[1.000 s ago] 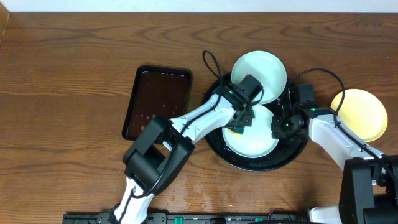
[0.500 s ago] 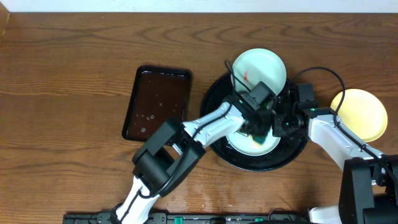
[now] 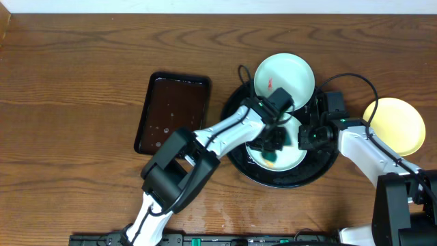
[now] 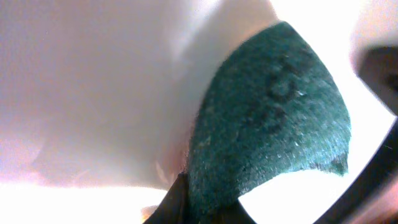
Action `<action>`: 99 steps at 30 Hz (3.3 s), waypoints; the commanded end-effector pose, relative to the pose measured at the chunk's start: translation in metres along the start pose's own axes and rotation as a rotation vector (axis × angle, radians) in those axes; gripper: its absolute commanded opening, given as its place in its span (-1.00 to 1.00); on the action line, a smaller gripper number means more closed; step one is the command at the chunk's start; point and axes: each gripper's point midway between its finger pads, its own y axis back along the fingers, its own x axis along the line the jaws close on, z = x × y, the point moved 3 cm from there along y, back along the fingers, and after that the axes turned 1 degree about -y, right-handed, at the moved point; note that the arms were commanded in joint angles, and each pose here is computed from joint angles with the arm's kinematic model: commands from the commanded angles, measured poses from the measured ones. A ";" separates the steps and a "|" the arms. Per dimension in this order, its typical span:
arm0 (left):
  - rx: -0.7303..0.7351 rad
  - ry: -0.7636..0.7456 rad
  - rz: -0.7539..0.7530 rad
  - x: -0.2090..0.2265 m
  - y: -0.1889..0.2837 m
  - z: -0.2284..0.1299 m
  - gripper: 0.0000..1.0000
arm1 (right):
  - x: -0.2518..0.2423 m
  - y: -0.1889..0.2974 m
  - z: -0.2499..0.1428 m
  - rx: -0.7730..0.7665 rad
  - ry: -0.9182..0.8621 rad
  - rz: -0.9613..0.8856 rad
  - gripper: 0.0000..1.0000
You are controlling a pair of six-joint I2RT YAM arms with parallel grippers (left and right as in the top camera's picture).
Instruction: Clean dirty plates on tray and stack at the side
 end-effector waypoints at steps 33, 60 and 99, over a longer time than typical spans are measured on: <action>-0.298 0.531 0.530 0.226 0.166 -0.013 -0.84 | -0.001 -0.007 -0.017 0.076 0.041 -0.024 -0.98; -0.560 0.431 0.197 0.195 0.237 -0.031 0.63 | 0.020 0.123 0.014 -0.348 0.131 -0.128 -0.98; -0.566 0.430 0.196 0.195 0.239 -0.032 0.64 | 0.104 0.252 -0.024 -0.972 0.651 -0.744 -0.98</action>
